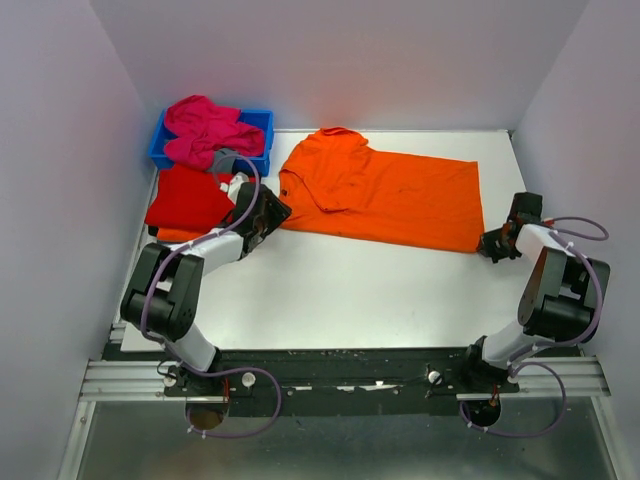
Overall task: Fold and stack the t-shirts
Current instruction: Fold the flattened tshirt in 1/3 of the way
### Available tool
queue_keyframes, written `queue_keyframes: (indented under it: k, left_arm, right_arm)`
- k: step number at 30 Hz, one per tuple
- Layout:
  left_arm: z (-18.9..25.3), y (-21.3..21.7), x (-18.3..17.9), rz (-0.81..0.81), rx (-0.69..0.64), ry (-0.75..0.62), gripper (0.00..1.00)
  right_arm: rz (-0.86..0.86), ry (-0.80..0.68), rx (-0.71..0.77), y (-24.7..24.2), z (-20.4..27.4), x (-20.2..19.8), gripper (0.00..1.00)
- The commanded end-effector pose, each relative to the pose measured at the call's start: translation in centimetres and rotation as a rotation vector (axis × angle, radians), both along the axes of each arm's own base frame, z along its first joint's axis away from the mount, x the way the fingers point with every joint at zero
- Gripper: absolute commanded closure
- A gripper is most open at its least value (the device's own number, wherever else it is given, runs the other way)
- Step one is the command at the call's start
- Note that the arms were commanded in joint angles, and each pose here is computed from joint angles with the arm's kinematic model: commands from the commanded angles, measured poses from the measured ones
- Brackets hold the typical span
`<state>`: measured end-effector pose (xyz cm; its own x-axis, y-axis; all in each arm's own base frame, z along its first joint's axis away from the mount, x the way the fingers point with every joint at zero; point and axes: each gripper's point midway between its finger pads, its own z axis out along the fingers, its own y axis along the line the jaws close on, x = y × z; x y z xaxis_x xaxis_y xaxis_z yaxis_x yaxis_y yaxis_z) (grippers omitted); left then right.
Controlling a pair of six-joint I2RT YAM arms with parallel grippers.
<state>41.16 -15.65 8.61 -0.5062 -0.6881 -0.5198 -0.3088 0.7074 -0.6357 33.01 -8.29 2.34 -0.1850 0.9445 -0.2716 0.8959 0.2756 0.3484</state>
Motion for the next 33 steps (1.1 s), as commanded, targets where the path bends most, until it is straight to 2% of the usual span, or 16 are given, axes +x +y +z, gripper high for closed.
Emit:
queue_keyframes:
  k: [1,6,11,15,22,26,27,28,29,33]
  left_arm:
    - [-1.7,-1.6,0.0,-0.019,-0.085,0.020,0.31]
    - [-3.2,-1.2,-0.6,0.057,-0.074,0.047,0.31]
    - [-4.9,0.5,-1.1,0.199,-0.015,0.158,0.31]
    - [-5.4,1.0,-0.4,0.241,-0.001,0.165,0.32]
    - [-6.2,1.1,1.0,0.298,-0.008,0.163,0.39]
    - [-6.3,2.0,1.3,0.329,0.019,0.153,0.50]
    - [-6.1,2.3,1.6,0.332,0.028,0.137,0.57]
    - [-6.0,2.5,1.9,0.322,0.042,0.116,0.72]
    - [-5.6,2.6,2.5,0.303,0.052,0.079,0.81]
    - [-4.8,3.4,2.7,0.290,0.084,0.032,0.98]
  right_arm:
    - [0.005,-0.051,-0.060,-0.7,3.0,0.1,0.99]
    - [0.012,-0.054,-0.033,-0.2,3.1,0.0,0.99]
    - [0.011,-0.033,-0.011,0.1,2.2,-0.2,0.99]
    - [0.014,-0.039,-0.011,0.2,2.1,-0.1,0.99]
    - [0.018,-0.050,-0.002,0.3,2.4,0.1,0.99]
    - [0.017,-0.057,-0.007,0.2,2.6,0.2,0.99]
    - [0.016,-0.055,-0.008,0.2,2.6,0.1,0.99]
    - [0.018,-0.056,-0.008,0.3,2.7,0.1,0.99]
    - [0.019,-0.058,-0.008,0.2,2.7,0.2,0.99]
    - [0.027,-0.063,-0.002,0.3,3.0,0.2,0.99]
